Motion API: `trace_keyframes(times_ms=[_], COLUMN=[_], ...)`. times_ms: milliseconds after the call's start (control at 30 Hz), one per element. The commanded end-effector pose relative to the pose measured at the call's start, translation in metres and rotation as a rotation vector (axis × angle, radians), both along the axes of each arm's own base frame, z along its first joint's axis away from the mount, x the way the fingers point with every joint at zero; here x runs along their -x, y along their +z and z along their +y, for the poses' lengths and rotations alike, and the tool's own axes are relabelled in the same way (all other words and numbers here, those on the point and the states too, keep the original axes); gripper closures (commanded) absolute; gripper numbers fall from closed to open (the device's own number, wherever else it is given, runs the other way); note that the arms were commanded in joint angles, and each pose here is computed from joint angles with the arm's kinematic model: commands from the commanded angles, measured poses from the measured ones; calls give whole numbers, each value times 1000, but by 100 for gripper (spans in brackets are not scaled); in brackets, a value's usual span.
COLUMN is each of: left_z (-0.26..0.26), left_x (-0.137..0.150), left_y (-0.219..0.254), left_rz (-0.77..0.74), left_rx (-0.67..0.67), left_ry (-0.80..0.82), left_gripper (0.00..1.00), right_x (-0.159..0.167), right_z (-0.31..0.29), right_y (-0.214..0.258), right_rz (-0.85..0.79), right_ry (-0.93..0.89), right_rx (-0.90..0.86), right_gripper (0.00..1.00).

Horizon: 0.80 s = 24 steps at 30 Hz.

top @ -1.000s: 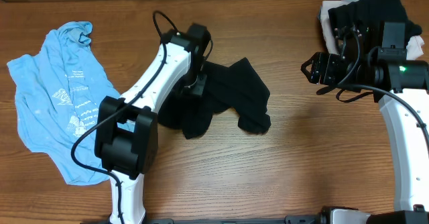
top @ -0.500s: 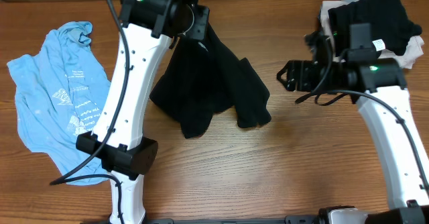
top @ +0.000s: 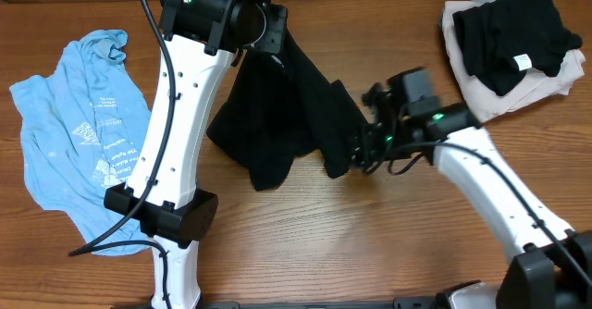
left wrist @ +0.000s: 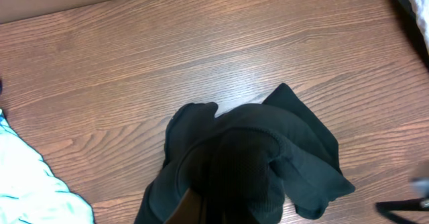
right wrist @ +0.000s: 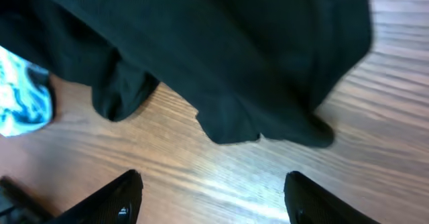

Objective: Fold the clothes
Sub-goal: 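Reach the right gripper to the black shirt and grasp another edge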

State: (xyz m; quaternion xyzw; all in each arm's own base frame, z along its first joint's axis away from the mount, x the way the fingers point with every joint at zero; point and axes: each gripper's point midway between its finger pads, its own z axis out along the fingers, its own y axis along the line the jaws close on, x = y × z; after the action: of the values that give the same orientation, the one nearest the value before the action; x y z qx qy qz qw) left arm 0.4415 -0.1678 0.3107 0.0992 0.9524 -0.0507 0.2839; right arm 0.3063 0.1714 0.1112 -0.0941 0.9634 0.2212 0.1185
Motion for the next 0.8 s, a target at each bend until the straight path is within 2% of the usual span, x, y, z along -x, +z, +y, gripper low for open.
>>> trace_keyframes(times_ms=[0, 133, 333, 433, 567, 767], left_z=[4, 4, 4, 5, 5, 5], left_x=[1, 1, 2, 4, 4, 4], left_y=[16, 16, 15, 14, 14, 14], left_rz=[-42, -41, -36, -28, -26, -25], left_rx=[25, 24, 22, 19, 17, 18], left_ry=[24, 24, 24, 24, 24, 24], left_gripper=[96, 96, 96, 96, 96, 96], right_x=[2, 1, -14, -18, -19, -17], right_z=[-4, -6, -14, -12, -10, -9], right_y=[-21, -35, -48, -51, -55, -61], right_rz=[3, -40, -139, -161, -178, -162], right_ry=[-69, -90, -143, -146, -146, -138], right_rx=[85, 148, 205, 193, 178, 173], right_gripper=[29, 33, 32, 32, 25, 25])
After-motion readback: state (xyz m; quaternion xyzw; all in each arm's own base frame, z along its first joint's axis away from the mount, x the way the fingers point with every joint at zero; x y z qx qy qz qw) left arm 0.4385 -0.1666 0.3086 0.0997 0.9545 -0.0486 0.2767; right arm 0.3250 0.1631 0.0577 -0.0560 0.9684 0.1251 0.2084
